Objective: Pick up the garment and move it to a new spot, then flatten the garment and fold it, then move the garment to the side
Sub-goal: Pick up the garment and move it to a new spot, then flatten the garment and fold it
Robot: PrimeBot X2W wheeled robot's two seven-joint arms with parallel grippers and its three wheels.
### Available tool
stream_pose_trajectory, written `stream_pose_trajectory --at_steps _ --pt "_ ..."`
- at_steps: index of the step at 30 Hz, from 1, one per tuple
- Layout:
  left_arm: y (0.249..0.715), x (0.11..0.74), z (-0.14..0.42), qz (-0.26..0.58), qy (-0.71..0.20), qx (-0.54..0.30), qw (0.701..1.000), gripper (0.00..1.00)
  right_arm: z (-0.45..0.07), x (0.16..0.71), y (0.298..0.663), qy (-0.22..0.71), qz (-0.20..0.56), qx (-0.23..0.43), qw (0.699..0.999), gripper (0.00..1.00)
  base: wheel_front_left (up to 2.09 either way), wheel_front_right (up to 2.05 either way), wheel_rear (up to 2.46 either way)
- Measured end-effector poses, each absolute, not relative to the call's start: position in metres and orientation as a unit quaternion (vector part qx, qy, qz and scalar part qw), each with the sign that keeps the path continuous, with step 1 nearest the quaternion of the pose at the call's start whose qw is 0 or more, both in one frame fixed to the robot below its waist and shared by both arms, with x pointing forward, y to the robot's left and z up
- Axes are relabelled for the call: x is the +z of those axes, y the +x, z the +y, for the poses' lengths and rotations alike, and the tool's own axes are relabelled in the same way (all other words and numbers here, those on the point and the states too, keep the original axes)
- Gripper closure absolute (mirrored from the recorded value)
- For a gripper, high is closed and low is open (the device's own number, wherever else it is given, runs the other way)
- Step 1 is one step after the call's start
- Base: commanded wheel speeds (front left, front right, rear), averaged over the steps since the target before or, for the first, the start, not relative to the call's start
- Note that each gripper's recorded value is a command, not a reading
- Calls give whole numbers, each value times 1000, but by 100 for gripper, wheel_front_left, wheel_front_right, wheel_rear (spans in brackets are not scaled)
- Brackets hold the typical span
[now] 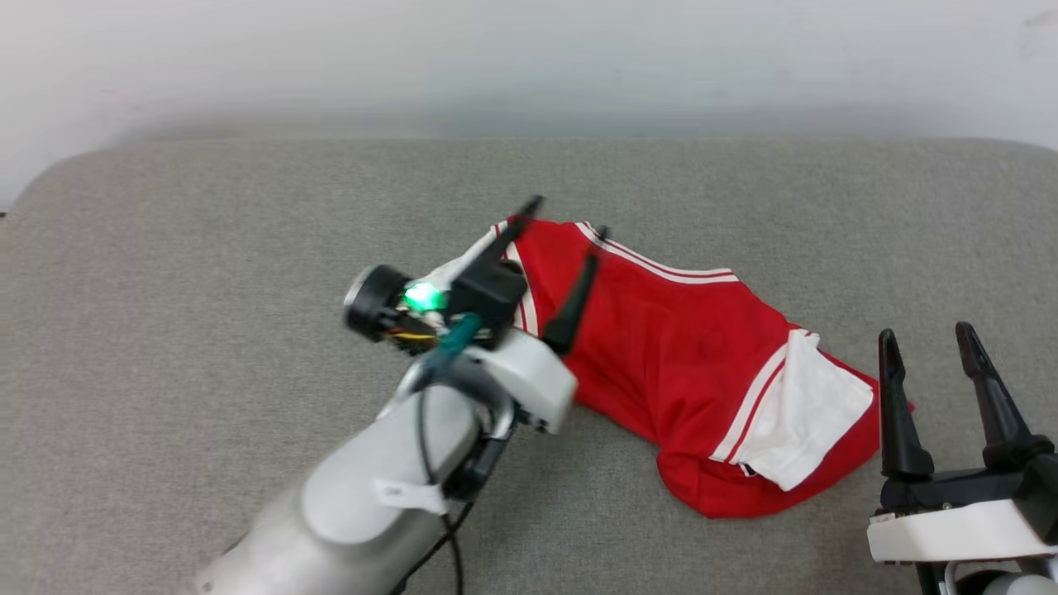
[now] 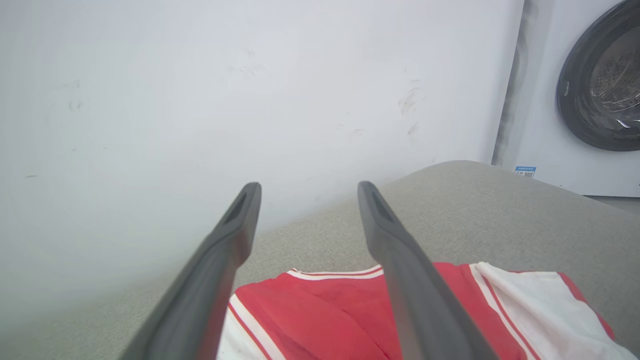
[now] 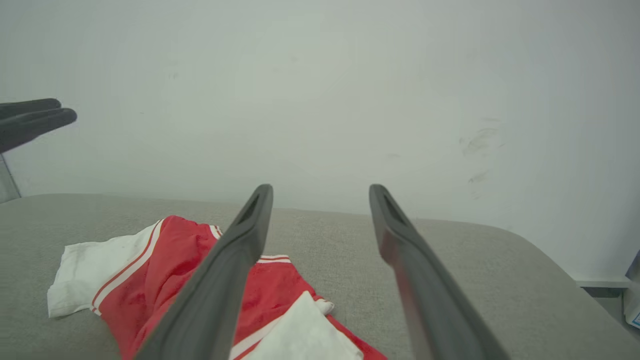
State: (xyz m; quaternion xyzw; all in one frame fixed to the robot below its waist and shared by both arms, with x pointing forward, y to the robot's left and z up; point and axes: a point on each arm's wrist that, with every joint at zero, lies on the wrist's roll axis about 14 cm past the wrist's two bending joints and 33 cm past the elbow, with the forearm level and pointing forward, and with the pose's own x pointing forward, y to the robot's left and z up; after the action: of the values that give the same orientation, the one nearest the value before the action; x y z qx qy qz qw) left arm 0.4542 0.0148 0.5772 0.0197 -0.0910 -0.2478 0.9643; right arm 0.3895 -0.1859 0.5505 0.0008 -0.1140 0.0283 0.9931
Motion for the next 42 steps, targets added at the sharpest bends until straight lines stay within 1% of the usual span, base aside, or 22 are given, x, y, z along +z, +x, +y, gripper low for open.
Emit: stream_pose_trajectory --at_steps 2,5,6,7,9,10,17,22,30,42 --pt "453 587 40 -111 16 -205 972 0 -184 550 389 2 -113 31 993 0 0 0 0" --pt "444 585 75 -117 15 -148 982 0 -182 549 388 3 -111 34 993 0 0 0 0" --pt "444 585 75 -117 15 -148 982 0 -182 549 388 3 -111 34 993 0 0 0 0" --pt "438 580 99 -116 14 -108 987 0 -181 547 387 3 -107 35 994 0 0 0 0" --pt "432 578 119 -117 14 -73 990 0 -181 546 386 4 -106 36 994 0 0 0 0" --pt "432 578 119 -117 14 -73 990 0 -181 546 386 4 -106 36 994 0 0 0 0" --pt "402 563 174 -110 24 23 993 0 -184 544 379 9 -103 32 994 0 0 0 0" --pt "382 544 183 -89 25 37 995 0 -187 541 374 12 -97 27 995 0 0 0 0" --pt "363 526 189 -65 11 46 997 0 -188 532 364 22 -83 24 996 0 0 0 0" --pt "355 515 195 -53 7 51 997 0 -184 526 359 29 -73 30 996 0 0 0 0"
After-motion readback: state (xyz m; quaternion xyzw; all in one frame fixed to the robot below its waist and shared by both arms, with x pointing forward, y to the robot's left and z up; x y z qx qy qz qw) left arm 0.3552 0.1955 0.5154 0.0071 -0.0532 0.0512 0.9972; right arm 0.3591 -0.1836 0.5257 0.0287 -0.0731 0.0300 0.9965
